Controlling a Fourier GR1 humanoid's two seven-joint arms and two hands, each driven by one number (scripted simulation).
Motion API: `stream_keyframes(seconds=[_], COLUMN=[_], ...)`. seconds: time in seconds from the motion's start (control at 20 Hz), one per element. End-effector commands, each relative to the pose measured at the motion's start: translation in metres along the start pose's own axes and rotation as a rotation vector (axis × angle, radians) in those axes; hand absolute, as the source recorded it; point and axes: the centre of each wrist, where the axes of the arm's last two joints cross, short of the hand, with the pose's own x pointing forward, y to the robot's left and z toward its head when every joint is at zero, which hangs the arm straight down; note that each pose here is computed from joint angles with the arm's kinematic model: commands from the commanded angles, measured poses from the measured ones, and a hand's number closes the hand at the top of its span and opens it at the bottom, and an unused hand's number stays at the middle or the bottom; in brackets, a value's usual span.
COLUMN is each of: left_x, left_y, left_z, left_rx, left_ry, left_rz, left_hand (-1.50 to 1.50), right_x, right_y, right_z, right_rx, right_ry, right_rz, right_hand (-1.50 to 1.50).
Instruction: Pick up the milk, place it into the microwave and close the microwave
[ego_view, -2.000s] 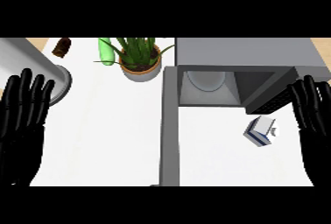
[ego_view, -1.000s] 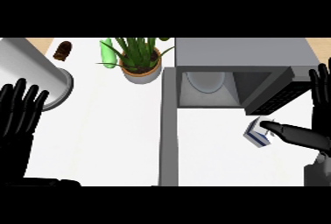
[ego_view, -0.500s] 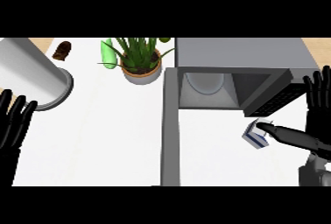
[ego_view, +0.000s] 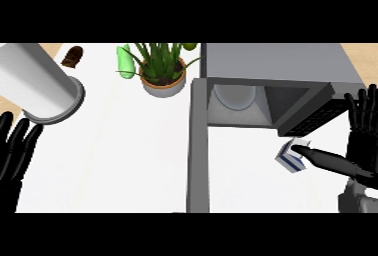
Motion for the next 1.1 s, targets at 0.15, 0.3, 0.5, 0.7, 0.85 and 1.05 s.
stream_keyframes(seconds=[0.15, 0.3, 0.5, 0.7, 0.85, 1.05], left_x=[0.006, 0.006, 0.005, 0.004, 0.006, 0.007], left_y=[-0.002, -0.004, -0.006, -0.005, -0.007, -0.002], left_z=[0.005, 0.005, 0.01, 0.008, 0.008, 0.013], left_rx=[-0.006, -0.013, -0.018, -0.013, -0.009, -0.008], left_ry=[0.002, -0.013, -0.007, -0.017, -0.023, 0.009], left_rz=[0.009, -0.004, 0.023, 0.001, -0.008, -0.02], left_hand=[-1.5, -1.5, -1.5, -1.5, -1.5, -1.5], right_x=[-0.05, -0.058, -0.066, -0.074, -0.09, -0.124], right_y=[-0.022, -0.024, -0.027, -0.038, -0.036, -0.041], right_z=[0.066, 0.068, 0.067, 0.081, 0.104, 0.11], right_rx=[-0.068, -0.073, -0.086, -0.084, -0.115, -0.098], right_ry=[0.265, 0.266, 0.253, 0.23, 0.276, 0.319], right_rz=[0.042, 0.043, 0.014, -0.018, -0.025, -0.01], right_hand=[-1.5, -1.5, -1.5, -1.5, -1.5, -1.5])
